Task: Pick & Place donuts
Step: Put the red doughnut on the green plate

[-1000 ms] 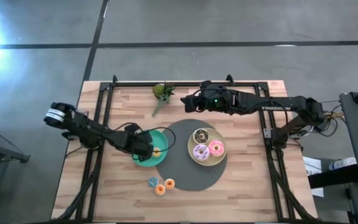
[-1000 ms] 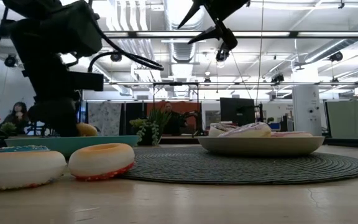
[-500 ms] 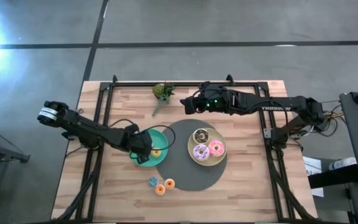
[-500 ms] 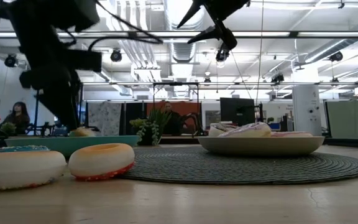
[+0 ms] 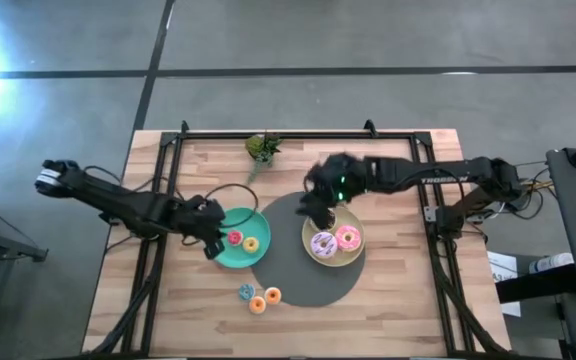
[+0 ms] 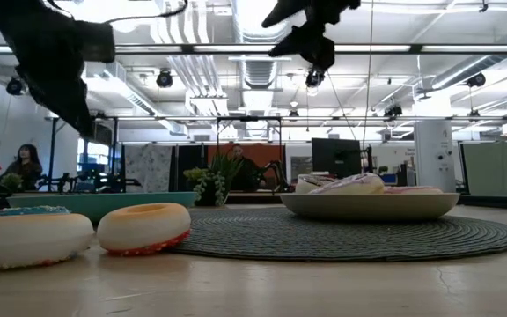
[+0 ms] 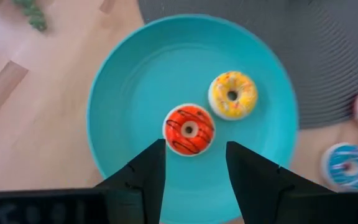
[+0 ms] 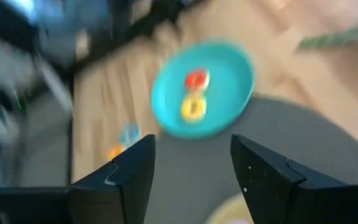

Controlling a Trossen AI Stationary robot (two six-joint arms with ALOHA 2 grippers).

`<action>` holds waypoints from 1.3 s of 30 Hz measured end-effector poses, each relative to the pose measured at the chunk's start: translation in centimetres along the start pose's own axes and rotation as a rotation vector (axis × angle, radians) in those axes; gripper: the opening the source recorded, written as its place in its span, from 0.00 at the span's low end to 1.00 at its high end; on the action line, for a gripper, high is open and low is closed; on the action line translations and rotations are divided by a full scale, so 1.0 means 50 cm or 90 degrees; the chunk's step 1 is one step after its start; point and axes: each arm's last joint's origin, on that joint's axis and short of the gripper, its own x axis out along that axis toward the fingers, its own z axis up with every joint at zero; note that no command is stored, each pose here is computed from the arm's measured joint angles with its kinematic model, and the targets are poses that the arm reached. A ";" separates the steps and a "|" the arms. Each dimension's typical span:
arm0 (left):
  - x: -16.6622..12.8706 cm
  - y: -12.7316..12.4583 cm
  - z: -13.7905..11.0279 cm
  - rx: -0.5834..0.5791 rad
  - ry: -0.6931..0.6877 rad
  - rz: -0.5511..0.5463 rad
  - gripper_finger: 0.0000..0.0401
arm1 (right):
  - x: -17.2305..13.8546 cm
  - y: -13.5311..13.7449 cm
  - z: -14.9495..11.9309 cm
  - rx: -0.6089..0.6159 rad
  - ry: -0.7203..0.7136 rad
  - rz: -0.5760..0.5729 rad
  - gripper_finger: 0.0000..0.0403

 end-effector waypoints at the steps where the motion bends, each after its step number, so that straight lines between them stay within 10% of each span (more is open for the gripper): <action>1: -0.007 0.004 -0.001 -0.011 -0.009 -0.008 0.35 | 0.010 0.004 -0.012 -0.028 0.027 -0.004 0.50; 16: -0.041 0.041 -0.039 -0.172 -0.043 -0.074 0.35 | 0.221 0.102 -0.135 -0.155 0.270 0.128 0.50; 23: -0.043 0.042 -0.038 -0.163 -0.071 -0.056 0.35 | 0.303 0.168 -0.137 -0.347 0.257 0.204 0.50; 39: -0.045 0.036 -0.047 -0.148 -0.052 -0.066 0.35 | 0.403 0.280 -0.219 -0.647 0.327 0.113 0.50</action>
